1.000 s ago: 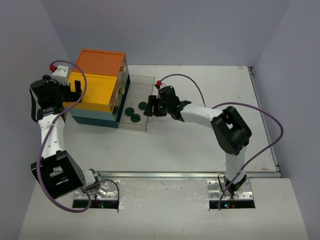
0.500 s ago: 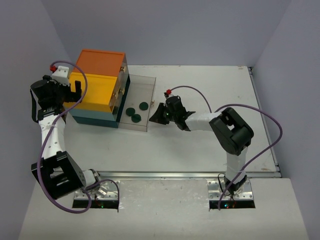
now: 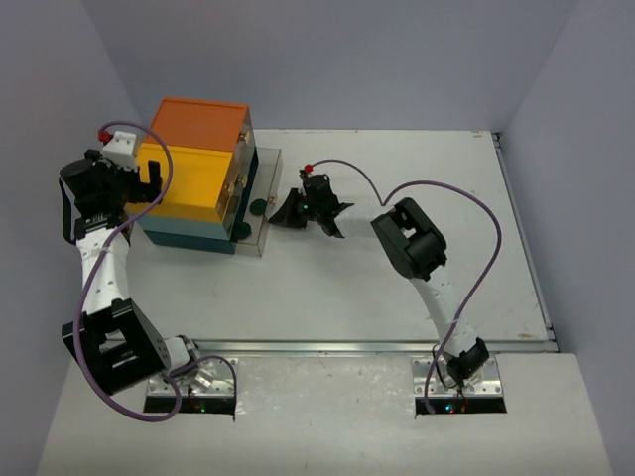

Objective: Organize the makeup

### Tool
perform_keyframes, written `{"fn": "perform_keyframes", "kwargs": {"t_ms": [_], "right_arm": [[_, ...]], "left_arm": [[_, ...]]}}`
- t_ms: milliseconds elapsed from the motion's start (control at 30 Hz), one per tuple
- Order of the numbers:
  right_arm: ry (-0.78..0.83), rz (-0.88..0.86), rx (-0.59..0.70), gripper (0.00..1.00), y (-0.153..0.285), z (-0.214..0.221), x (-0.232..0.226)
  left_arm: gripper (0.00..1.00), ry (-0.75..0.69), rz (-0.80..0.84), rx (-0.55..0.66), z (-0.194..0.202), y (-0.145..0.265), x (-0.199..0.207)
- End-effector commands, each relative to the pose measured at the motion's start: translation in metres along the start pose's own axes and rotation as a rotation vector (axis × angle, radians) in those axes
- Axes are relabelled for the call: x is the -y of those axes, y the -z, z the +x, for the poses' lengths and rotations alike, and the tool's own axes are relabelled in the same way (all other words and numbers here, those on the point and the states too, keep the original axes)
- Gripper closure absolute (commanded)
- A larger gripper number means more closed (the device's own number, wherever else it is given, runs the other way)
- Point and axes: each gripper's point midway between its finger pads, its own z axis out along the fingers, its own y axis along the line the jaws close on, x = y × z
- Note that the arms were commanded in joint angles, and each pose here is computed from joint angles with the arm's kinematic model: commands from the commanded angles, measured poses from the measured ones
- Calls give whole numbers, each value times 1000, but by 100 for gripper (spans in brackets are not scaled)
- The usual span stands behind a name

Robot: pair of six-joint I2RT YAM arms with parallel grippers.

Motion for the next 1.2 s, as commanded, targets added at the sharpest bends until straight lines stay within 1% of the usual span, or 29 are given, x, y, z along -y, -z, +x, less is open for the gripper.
{"fn": "perform_keyframes", "kwargs": {"t_ms": [0,33,67,100,233,400,600,700,767,800,833,867,933,1000,1033,1100,1133,1167], "right_arm": [[2,-183,-11,98,-34,-8,-57],[-8,-187,-15,98,-43,-8,-58],[-1,-218,-1,98,-48,-16,-72],[-3,-230,5,98,-53,-18,-76],[-29,-238,31,99,-69,-21,-76],[-17,-246,64,98,-76,-30,-80],[3,-233,97,97,-68,-47,-83],[2,-198,96,97,-56,-55,-70],[10,-170,89,97,-37,-63,-60],[47,-170,104,97,-21,-74,-67],[47,-142,94,97,-15,-72,-56],[93,-117,105,96,3,-77,-59],[138,-53,85,95,23,-67,-41],[230,-11,89,91,76,-64,-46],[264,11,97,89,96,-66,-46],[334,95,118,77,147,-67,-40],[342,117,131,67,156,-72,-35],[413,216,158,49,197,-72,-23]], "left_arm": [[3,146,136,-300,99,6,44],[3,155,149,-295,99,6,47],[4,164,161,-291,99,6,50],[4,167,168,-289,99,6,52],[6,192,207,-290,104,7,62],[7,218,256,-296,111,10,77],[9,221,308,-306,122,18,98],[9,214,306,-310,126,22,100],[8,196,287,-294,119,21,95],[8,194,279,-285,115,20,93],[7,195,273,-275,110,20,91],[7,195,266,-263,102,19,87],[7,192,256,-247,92,18,83],[7,185,236,-216,72,18,75],[7,180,228,-202,63,19,72],[6,165,211,-172,45,25,67],[6,165,210,-172,43,27,67],[5,138,188,-127,21,35,62]]}}
